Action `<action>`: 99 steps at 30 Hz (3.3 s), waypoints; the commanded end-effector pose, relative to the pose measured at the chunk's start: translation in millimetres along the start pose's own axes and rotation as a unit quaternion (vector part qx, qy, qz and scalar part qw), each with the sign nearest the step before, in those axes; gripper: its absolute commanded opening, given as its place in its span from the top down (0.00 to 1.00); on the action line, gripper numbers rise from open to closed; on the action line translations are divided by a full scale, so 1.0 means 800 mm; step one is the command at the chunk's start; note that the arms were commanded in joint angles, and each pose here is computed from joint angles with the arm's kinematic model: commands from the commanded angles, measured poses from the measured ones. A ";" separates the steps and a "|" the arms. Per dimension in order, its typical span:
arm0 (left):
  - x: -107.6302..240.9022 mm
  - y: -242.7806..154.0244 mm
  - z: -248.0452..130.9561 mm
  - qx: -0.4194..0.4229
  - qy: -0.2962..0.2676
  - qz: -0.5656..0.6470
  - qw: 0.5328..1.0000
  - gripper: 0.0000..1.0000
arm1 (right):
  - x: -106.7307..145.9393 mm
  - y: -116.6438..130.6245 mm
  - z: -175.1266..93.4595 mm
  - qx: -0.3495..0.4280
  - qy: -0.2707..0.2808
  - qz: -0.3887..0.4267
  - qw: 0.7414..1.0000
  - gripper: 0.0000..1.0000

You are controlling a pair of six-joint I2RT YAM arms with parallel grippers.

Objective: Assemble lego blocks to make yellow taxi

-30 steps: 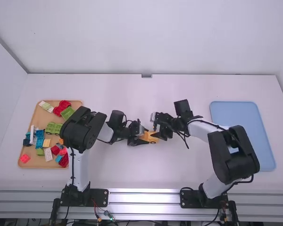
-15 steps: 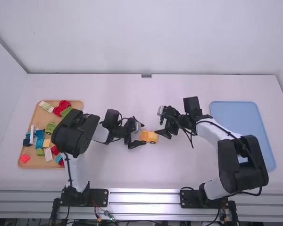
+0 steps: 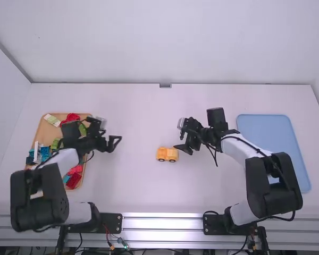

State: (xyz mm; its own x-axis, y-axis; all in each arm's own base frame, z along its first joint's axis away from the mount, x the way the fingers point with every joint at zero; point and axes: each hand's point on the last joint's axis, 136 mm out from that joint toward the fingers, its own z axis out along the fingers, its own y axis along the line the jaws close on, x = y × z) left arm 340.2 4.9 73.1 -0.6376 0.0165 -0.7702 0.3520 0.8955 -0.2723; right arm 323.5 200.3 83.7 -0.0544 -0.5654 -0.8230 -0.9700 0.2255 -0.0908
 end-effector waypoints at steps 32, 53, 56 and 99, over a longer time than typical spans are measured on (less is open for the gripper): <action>0.145 0.224 -0.176 -0.348 0.289 -0.234 0.861 0.28 | -0.045 -0.089 -0.028 0.122 -0.027 0.011 0.992 0.02; 0.151 0.238 -0.170 -0.355 0.283 -0.192 0.870 0.40 | -0.051 -0.092 -0.031 0.118 -0.023 0.017 0.993 0.01; 0.154 0.239 -0.168 -0.358 0.280 -0.187 0.871 0.38 | -0.052 -0.091 -0.030 0.117 -0.023 0.017 0.993 0.01; 0.170 0.238 -0.156 -0.356 0.263 -0.188 0.877 0.51 | -0.051 -0.092 -0.031 0.117 -0.023 0.028 0.992 0.01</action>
State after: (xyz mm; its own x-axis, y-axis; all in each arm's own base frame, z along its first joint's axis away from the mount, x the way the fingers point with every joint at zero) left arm 238.6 235.2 -6.0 -0.9141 -0.2835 -0.2898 -0.3345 0.9313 0.1441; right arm 383.7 185.0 121.7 -0.1079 -0.5284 -0.8421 -0.8901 0.4287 -0.1549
